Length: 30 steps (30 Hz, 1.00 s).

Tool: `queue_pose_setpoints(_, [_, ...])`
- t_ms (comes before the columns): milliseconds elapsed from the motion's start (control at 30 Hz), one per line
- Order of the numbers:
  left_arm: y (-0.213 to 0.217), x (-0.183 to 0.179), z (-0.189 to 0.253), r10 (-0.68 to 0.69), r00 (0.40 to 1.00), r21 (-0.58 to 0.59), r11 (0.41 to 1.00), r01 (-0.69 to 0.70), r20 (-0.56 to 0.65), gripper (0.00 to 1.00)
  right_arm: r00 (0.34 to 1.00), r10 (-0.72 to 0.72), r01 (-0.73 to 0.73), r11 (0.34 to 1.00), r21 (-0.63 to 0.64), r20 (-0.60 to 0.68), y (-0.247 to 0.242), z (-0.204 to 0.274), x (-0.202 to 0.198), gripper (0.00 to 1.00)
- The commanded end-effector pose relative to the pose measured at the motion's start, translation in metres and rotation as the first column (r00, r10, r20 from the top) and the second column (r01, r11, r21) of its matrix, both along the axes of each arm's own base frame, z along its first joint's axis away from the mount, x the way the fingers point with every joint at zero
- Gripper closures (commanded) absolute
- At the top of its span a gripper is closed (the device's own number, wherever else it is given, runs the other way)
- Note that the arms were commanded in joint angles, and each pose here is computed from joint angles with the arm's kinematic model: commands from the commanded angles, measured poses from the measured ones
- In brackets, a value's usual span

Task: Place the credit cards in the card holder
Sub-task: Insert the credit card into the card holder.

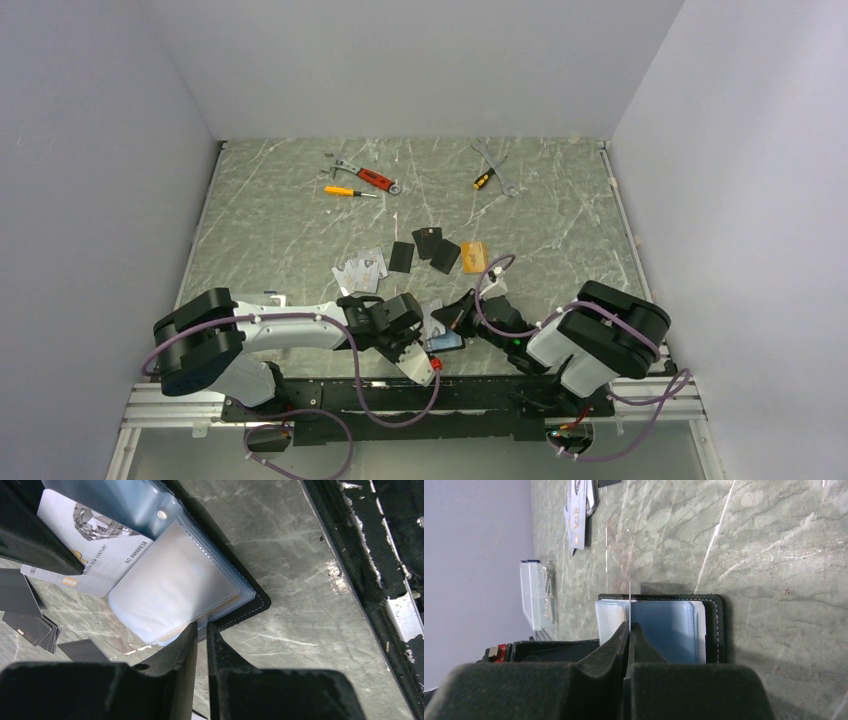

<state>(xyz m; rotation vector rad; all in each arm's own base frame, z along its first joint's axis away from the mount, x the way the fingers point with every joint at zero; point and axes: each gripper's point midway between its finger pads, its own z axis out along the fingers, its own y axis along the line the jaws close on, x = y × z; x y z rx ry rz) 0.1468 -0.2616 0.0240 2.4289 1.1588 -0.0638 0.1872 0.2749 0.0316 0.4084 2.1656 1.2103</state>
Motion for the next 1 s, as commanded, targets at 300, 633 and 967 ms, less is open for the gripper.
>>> queue_pose_setpoints(300, [0.01,-0.022,-0.019,0.004,0.996,0.056,0.998,0.001,-0.088,0.89,0.999,-0.038,0.037,0.99,0.133,0.007,-0.002,0.018,-0.006,1.0])
queue_pose_setpoints(633, [0.011,-0.021,-0.02,0.034,0.995,0.073,0.997,-0.027,-0.094,0.91,1.0,-0.018,0.015,0.989,0.149,0.02,0.005,0.023,-0.009,1.0])
queue_pose_setpoints(967, [0.008,-0.02,-0.018,0.056,0.994,0.066,0.997,-0.05,-0.094,0.94,1.0,-0.01,0.012,0.991,0.135,-0.017,0.004,0.011,-0.013,1.0])
